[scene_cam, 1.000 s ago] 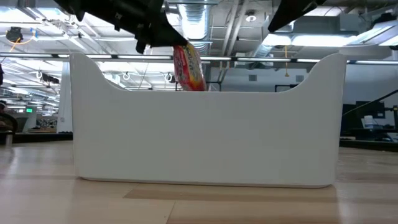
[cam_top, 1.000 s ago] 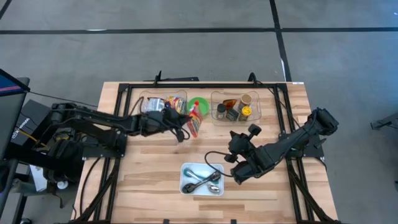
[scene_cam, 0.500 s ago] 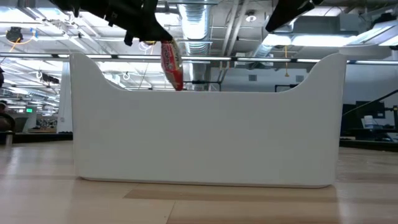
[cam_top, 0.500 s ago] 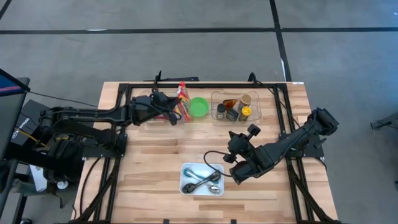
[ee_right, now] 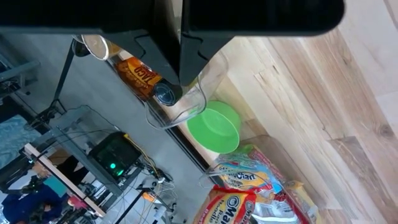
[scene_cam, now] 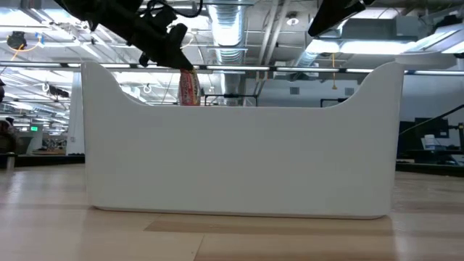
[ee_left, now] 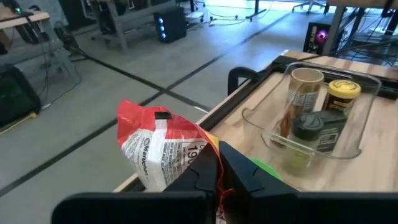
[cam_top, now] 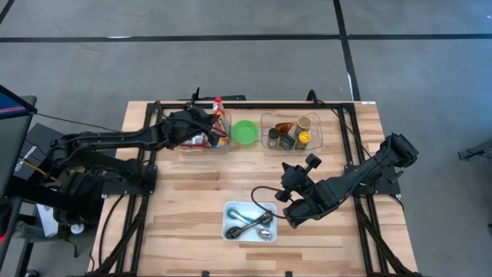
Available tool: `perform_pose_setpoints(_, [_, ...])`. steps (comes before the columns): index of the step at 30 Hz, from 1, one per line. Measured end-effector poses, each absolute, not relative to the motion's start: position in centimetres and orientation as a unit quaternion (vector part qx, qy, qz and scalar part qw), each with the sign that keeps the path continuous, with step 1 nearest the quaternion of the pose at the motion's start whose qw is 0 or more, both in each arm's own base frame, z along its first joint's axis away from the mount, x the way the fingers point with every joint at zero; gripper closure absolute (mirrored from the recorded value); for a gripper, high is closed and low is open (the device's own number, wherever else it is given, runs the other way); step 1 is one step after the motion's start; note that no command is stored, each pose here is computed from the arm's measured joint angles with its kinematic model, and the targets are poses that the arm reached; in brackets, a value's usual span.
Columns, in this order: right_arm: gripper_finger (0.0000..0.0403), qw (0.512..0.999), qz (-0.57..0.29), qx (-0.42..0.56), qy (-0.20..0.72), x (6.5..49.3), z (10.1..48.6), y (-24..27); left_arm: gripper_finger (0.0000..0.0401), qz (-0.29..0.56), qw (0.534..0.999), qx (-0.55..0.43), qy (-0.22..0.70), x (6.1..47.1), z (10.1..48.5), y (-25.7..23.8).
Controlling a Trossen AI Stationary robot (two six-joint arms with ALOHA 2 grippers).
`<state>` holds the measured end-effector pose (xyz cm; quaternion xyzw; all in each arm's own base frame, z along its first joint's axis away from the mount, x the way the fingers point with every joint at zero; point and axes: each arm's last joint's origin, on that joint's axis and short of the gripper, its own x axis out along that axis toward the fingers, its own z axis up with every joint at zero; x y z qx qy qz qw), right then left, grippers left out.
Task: Pick & Place Food Item
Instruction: Put the orange noodle pack into the left transparent bin
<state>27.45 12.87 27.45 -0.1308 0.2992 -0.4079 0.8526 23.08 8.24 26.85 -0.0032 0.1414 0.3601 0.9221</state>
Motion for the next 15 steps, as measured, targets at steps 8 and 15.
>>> perform_pose_setpoints(8, [0.0402,0.854,-0.408,-0.128,0.297,27.5,27.4,12.9,0.0401,0.387,0.906,-0.006,0.173,23.7,25.2,10.1])
perform_pose_setpoints(15, [0.0402,0.853,-0.410,-0.128,0.298,27.6,27.4,12.8,0.0401,0.395,0.899,-0.008,0.189,24.6,23.8,11.0])
